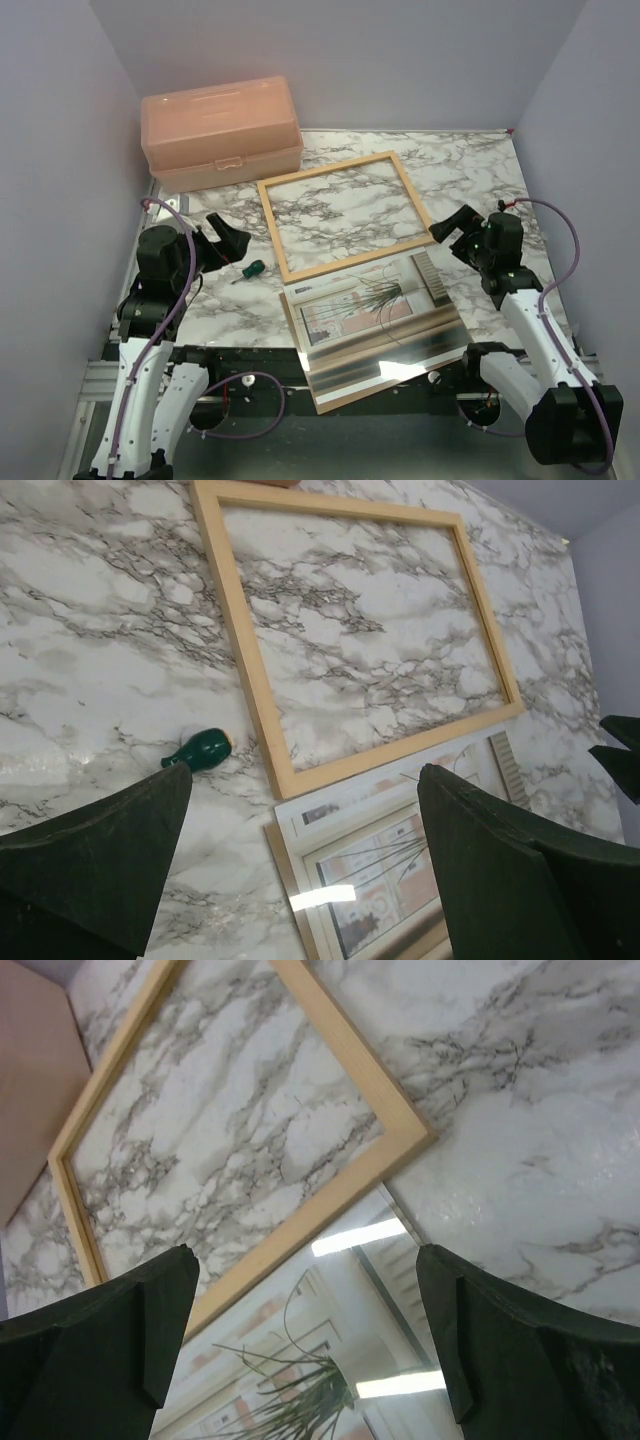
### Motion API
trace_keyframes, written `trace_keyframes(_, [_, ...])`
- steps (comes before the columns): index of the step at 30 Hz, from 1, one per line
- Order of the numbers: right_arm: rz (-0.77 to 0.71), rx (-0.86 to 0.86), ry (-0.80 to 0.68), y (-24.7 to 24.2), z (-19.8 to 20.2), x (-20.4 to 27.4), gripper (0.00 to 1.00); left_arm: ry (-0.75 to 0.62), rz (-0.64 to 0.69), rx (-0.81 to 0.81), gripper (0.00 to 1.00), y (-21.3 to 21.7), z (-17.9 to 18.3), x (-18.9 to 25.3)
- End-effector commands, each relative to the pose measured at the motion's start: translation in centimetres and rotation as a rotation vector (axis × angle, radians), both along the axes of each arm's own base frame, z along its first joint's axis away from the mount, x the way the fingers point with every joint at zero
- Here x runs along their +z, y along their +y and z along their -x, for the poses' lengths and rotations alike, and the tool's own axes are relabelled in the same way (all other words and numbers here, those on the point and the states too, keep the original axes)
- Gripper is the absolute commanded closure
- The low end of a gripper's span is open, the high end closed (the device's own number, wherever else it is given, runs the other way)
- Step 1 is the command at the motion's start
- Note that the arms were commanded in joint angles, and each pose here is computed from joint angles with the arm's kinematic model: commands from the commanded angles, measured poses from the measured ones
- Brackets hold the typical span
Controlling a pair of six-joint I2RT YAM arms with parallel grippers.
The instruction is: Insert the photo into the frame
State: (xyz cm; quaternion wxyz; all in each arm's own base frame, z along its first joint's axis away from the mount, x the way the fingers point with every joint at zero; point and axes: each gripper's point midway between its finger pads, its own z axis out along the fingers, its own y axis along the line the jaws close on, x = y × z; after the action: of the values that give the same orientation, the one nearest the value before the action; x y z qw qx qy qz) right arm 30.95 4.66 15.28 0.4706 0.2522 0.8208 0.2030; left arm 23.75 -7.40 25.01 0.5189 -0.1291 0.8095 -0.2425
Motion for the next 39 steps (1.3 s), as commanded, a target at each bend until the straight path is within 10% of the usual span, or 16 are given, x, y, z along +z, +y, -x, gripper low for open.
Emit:
trace_keyframes(1, [-0.041, 0.072, 0.111, 1.4, 3.0, -2.2, 0.0, 0.009, 0.003, -0.151, 0.02, -1.9, 1.8, 1.5])
trace_keyframes(24, [0.104, 0.36, 0.275, 10.5, 2.0, -2.4, 0.0, 0.266, -0.237, -0.188, 0.02, 0.2, 0.0, -2.8])
trace_keyframes(39, [0.314, 0.587, 0.198, 28.3, 0.4, -3.0, 0.0, -0.103, -0.287, -0.05, 0.02, 2.1, 0.2, 0.1])
